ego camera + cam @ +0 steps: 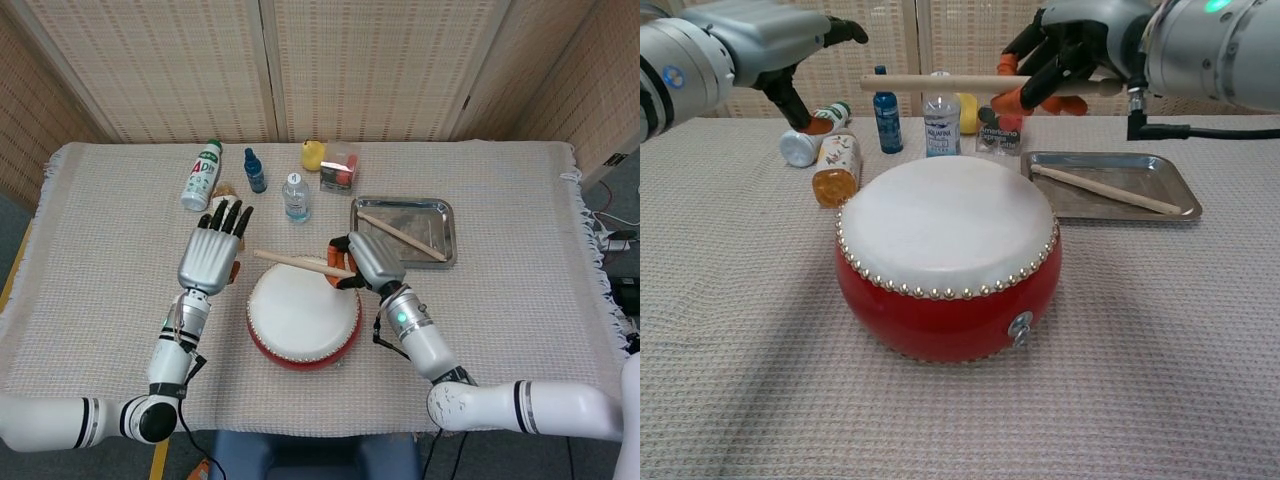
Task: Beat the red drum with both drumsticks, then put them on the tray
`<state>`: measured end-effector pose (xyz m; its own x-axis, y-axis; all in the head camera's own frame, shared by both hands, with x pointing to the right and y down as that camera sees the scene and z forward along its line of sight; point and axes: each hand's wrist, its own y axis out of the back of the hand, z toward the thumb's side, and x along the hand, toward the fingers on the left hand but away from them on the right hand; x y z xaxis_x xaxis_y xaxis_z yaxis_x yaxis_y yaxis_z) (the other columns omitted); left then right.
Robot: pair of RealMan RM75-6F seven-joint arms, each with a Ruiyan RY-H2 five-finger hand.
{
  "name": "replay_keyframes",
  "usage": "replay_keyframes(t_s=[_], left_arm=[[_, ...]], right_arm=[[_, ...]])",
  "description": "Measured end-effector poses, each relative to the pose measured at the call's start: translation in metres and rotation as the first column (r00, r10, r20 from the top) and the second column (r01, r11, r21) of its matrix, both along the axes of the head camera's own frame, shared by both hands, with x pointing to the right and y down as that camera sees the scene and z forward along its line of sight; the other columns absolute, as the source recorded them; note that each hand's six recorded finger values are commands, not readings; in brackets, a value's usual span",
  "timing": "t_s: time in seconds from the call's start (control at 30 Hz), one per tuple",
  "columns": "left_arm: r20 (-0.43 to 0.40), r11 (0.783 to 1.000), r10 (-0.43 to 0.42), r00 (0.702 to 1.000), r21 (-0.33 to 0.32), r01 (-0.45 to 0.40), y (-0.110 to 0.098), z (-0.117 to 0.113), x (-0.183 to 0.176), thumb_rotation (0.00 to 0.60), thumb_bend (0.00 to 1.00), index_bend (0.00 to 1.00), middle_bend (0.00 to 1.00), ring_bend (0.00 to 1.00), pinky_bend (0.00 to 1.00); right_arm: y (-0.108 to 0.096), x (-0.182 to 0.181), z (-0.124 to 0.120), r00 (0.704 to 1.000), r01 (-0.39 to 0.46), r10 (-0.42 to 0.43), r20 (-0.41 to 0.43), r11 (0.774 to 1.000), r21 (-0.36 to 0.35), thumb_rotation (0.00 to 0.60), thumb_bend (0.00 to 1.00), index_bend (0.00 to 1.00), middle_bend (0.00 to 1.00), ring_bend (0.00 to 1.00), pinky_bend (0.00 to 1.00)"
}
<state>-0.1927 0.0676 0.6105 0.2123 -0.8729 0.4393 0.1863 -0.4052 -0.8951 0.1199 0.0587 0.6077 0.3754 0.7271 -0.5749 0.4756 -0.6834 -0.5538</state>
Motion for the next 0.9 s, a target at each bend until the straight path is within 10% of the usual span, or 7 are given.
replay_keyframes(t_s=[0.37, 0.9], left_arm=[[0.015, 0.999, -0.054, 0.998, 0.006, 0.054, -0.001, 0.001, -0.036, 0.6, 0.31, 0.0, 0.0, 0.0, 0.22], [0.003, 0.996, -0.085, 0.996, 0.04, 0.084, 0.013, -0.007, -0.079, 0.6, 0.31, 0.0, 0.0, 0.0, 0.22]], right_arm=[[-0.007, 0.069, -0.004, 0.995, -0.053, 0.055, -0.088, 0.998, 0.022, 0.6, 0.77, 1.0, 0.71, 0.75, 0.84], [-0.028, 0.148, 0.055, 0.961, -0.099, 0.096, -0.259, 0.995, 0.001, 0.6, 0.77, 1.0, 0.71, 0.75, 0.84]])
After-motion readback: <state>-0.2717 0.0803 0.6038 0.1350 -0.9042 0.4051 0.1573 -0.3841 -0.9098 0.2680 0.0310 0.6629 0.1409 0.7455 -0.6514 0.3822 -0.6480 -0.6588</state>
